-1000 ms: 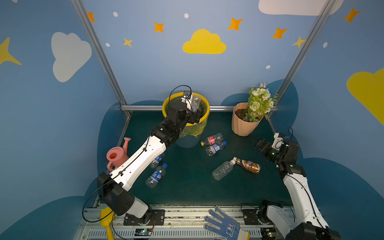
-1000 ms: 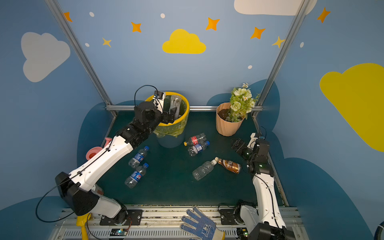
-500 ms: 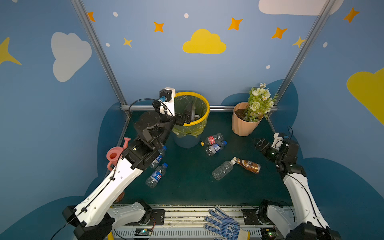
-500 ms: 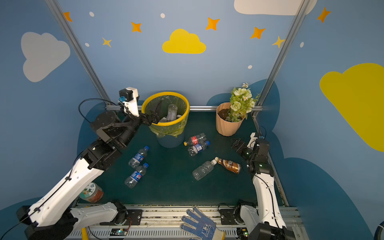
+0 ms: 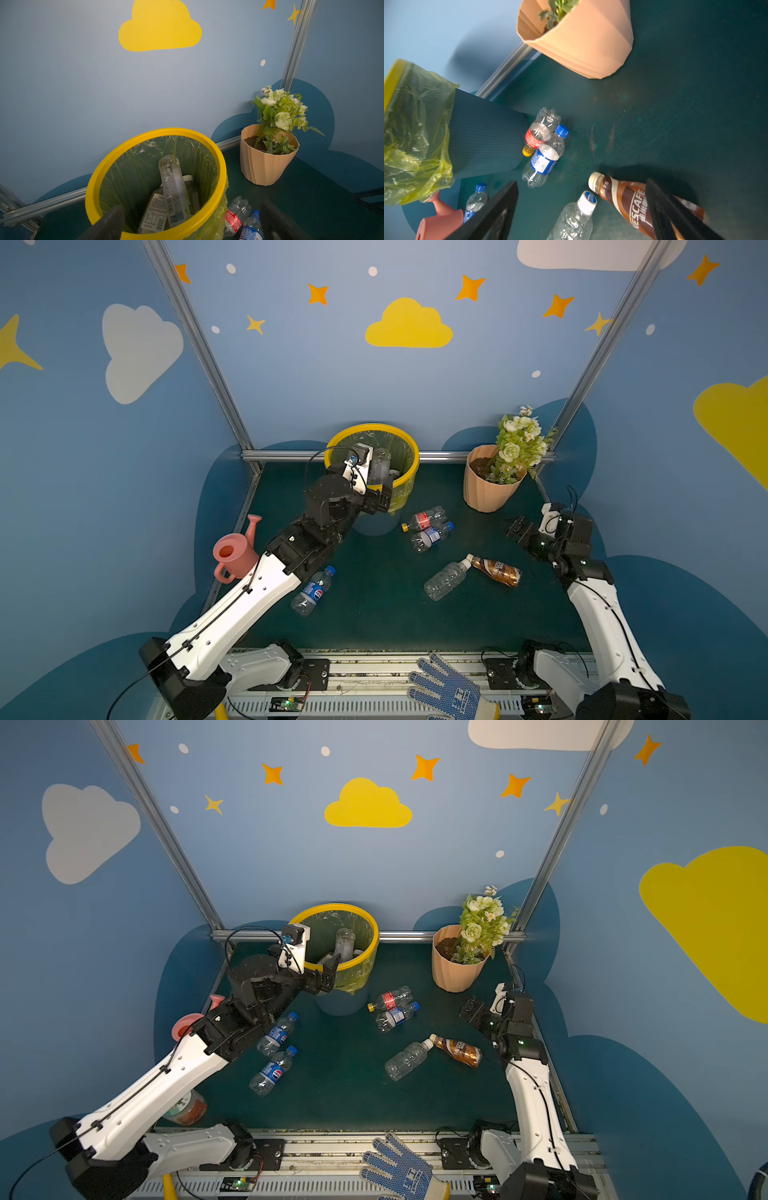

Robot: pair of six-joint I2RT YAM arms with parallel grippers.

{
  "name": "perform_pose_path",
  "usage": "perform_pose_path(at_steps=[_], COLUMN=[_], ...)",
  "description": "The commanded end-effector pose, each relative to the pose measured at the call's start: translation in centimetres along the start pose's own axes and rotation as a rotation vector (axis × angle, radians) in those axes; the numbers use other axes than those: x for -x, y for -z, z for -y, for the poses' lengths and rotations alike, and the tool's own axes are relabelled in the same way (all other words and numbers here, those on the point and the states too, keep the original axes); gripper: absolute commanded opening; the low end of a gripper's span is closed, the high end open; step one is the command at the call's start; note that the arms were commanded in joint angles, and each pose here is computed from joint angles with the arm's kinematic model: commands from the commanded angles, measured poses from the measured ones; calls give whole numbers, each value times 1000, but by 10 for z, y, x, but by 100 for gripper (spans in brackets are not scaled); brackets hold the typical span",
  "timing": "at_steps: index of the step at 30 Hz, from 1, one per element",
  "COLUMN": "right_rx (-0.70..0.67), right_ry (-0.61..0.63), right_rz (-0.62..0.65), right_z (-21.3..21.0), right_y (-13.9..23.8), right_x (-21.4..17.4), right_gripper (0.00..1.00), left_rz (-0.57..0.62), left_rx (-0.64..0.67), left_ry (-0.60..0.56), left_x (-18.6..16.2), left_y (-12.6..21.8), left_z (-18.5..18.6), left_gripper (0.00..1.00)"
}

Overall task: Throw the plastic bottles in the bin
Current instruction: 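Lower the left gripper onto the small clear bottle near the Nescafe bottle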

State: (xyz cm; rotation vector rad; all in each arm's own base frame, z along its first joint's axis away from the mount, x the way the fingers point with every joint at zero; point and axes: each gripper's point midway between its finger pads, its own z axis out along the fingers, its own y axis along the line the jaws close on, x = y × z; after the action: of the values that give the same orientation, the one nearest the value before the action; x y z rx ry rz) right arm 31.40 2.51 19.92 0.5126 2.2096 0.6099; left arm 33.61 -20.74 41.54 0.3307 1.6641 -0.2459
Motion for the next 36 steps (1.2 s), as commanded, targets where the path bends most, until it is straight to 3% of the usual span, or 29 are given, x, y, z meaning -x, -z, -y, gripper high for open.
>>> perform_pose_path(at_steps=[1,9,17,30,36], right_rx=[-44,-87,-118,-111,-108], right_ry=[-19,-22,-23,-62,-76], right_rz=[-23,16,3,11,6], right_z=[7,16,28,38,43], right_y=[0,0,1,-1,-3], right_x=[-5,2,1,3,1], right_gripper=[93,94,94,95,94], left_rz=[-93,-372,-622,-1102,-1209], left_rx=[-80,-275,-431,-511,-493], left_ry=[-10,-240,-325,-552,-621], left_x=[-21,-85,-146,-238,-270], left_y=[-6,-22,-29,-19,-19], left_z=[24,114,178,226,236], left_gripper=[100,100,100,95,93])
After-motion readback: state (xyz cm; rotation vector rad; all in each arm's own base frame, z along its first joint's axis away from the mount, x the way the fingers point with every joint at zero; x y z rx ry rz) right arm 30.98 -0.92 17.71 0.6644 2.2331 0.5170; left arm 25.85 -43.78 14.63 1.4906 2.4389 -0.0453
